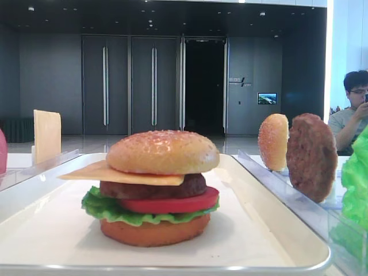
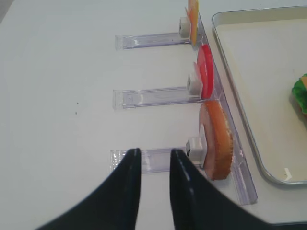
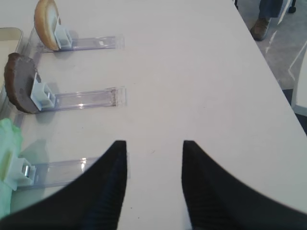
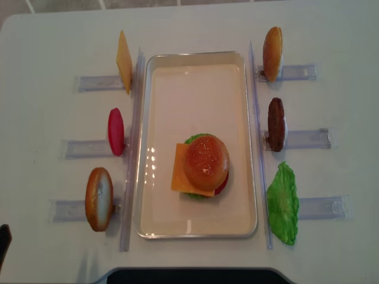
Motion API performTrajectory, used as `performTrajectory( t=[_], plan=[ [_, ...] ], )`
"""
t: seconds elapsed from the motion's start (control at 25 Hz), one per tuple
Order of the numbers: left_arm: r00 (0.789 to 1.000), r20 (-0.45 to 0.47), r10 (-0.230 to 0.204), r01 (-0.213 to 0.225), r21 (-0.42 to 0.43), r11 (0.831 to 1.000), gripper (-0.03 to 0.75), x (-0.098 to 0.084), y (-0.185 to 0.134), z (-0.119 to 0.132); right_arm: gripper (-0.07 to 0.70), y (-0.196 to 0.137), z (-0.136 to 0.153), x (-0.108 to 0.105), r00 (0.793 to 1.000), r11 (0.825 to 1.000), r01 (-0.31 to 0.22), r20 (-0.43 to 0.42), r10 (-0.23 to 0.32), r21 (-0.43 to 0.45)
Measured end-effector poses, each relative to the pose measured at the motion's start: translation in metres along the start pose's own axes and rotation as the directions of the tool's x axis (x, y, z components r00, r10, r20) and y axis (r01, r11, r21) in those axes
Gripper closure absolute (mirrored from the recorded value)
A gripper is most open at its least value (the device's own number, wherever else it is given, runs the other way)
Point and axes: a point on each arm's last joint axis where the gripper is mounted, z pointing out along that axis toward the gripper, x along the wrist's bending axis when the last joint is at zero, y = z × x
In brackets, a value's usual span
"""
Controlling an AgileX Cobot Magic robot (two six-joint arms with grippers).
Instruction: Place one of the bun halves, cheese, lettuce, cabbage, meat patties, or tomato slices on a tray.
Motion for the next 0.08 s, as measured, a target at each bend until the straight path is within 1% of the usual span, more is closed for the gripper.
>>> performTrajectory(
  t=[0.08],
  plan=[
    [1.000,0.000,0.000,0.000,0.000,1.000,0.556,0.0000,0.0000,0.0000,0.335,-0.0001,0.0003,0.0000,1.000,1.000,0.000,0.000,0.000,0.000]
  ],
)
